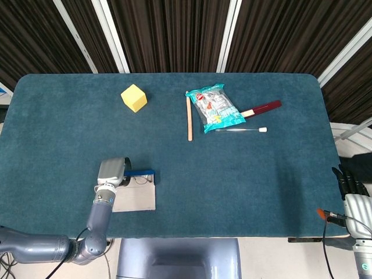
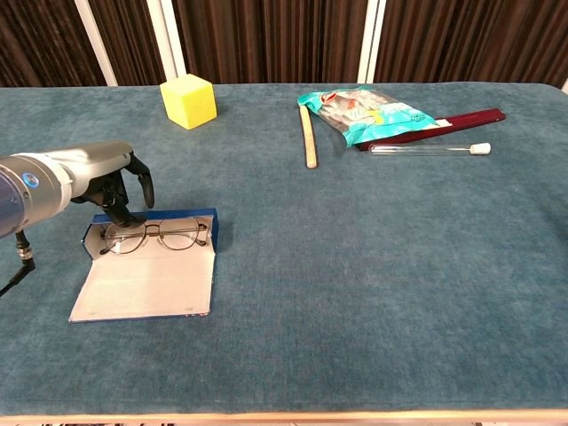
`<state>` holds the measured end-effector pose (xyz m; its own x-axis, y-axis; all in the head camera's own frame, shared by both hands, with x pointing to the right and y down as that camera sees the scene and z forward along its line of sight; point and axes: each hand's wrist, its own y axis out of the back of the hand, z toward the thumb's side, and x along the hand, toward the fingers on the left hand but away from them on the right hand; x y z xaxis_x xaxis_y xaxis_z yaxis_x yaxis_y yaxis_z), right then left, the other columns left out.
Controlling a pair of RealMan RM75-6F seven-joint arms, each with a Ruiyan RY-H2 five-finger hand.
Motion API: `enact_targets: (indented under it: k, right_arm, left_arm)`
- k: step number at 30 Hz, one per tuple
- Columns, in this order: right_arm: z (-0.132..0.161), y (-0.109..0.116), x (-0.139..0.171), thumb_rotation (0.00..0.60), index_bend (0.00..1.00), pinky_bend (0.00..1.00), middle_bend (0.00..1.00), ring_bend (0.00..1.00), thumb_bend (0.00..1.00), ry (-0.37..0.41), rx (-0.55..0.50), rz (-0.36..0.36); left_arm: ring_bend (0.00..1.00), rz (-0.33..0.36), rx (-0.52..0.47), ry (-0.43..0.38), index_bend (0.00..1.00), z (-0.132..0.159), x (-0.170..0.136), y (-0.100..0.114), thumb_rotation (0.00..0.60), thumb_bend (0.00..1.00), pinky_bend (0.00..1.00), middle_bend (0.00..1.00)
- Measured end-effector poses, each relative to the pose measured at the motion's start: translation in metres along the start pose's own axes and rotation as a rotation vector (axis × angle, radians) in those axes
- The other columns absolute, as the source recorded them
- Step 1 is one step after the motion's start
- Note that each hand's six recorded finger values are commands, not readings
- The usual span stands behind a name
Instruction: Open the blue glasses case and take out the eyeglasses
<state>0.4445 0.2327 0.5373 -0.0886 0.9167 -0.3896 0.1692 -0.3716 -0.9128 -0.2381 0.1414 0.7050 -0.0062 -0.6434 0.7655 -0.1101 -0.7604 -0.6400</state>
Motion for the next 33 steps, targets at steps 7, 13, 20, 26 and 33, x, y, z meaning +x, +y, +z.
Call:
enact_targets:
  k: [7, 13, 20, 26, 33]
  right_arm:
    - [-0.0002, 0.0000, -0.0001, 0.600, 0.00, 0.18, 0.00, 0.00, 0.17, -0.001, 0.000, 0.001]
    - [-0.0001, 0.0004, -0.0002, 0.600, 0.00, 0.18, 0.00, 0.00, 0.17, -0.001, 0.000, -0.001]
    - [0.0000, 0.0003, -0.0001, 0.600, 0.00, 0.18, 0.00, 0.00, 0.17, -0.001, -0.002, 0.000]
    - [-0.0001, 0.0008, -0.0001, 0.600, 0.00, 0.18, 0.00, 0.00, 0.17, -0.002, -0.002, -0.003]
    - [-0.0001, 0.0007, 0.0001, 0.600, 0.00, 0.18, 0.00, 0.00, 0.17, -0.001, -0.002, -0.001]
  left_arm:
    - [1.00, -0.014, 0.004, -0.004, 0.45, 0.0027, 0.0001, -0.0033, 0.600, 0.36, 1.00, 1.00]
    - [1.00, -0.014, 0.003, -0.009, 0.45, 0.0039, -0.0003, -0.0038, 0.600, 0.36, 1.00, 1.00]
    - [1.00, -0.014, 0.001, -0.004, 0.46, 0.0023, 0.0007, -0.0041, 0.600, 0.38, 1.00, 1.00]
    - [1.00, -0.020, -0.002, -0.005, 0.48, 0.0032, 0.0013, -0.0060, 0.600, 0.40, 1.00, 1.00]
    - [1.00, -0.017, -0.014, -0.008, 0.55, 0.0037, 0.0008, -0.0074, 0.600, 0.41, 1.00, 1.00]
